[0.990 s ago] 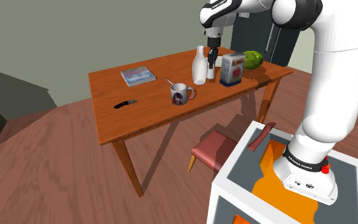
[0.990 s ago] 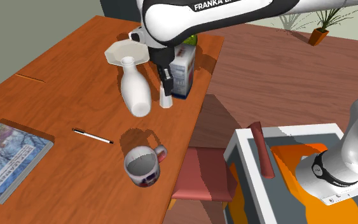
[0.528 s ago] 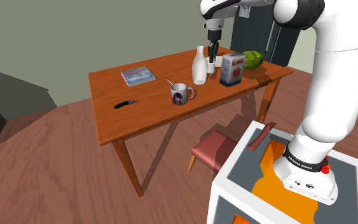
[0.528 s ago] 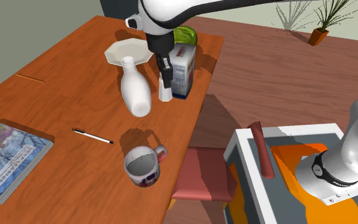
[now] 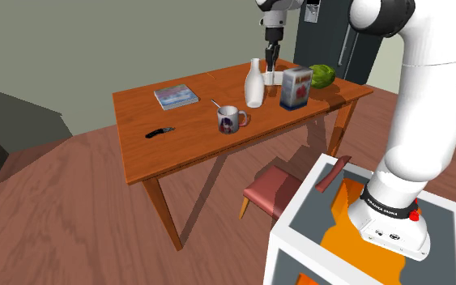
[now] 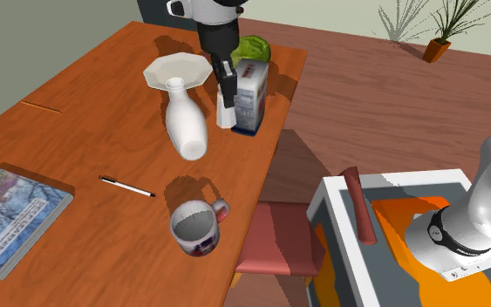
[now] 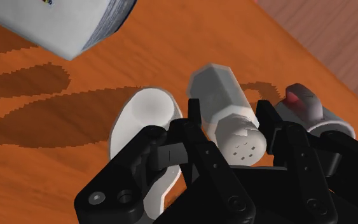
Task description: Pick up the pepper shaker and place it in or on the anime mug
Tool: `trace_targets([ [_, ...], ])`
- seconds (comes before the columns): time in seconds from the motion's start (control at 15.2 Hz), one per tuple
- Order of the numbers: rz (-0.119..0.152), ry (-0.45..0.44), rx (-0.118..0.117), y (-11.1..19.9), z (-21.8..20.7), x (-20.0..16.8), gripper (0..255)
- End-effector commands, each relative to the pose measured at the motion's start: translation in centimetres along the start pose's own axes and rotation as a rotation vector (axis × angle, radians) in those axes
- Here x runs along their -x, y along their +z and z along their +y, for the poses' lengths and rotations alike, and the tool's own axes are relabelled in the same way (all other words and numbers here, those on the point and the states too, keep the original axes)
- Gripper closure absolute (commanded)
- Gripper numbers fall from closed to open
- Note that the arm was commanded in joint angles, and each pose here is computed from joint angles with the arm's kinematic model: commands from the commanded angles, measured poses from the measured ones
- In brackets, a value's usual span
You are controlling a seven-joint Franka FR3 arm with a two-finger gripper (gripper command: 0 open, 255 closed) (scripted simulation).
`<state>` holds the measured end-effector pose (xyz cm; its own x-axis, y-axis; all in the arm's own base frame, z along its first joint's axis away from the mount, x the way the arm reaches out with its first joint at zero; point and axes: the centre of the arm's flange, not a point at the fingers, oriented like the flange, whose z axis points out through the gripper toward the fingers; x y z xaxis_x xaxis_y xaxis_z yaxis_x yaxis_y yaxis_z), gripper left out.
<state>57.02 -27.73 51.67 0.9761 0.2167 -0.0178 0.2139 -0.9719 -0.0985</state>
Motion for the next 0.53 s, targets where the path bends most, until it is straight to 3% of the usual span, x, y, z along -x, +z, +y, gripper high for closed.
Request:
trace_targets([
  [0.0, 0.0, 0.0, 0.0, -0.5, -1.0, -0.7, 255],
  [0.46, 0.0, 0.0, 0.0, -0.8, -9.1, -5.2, 255],
])
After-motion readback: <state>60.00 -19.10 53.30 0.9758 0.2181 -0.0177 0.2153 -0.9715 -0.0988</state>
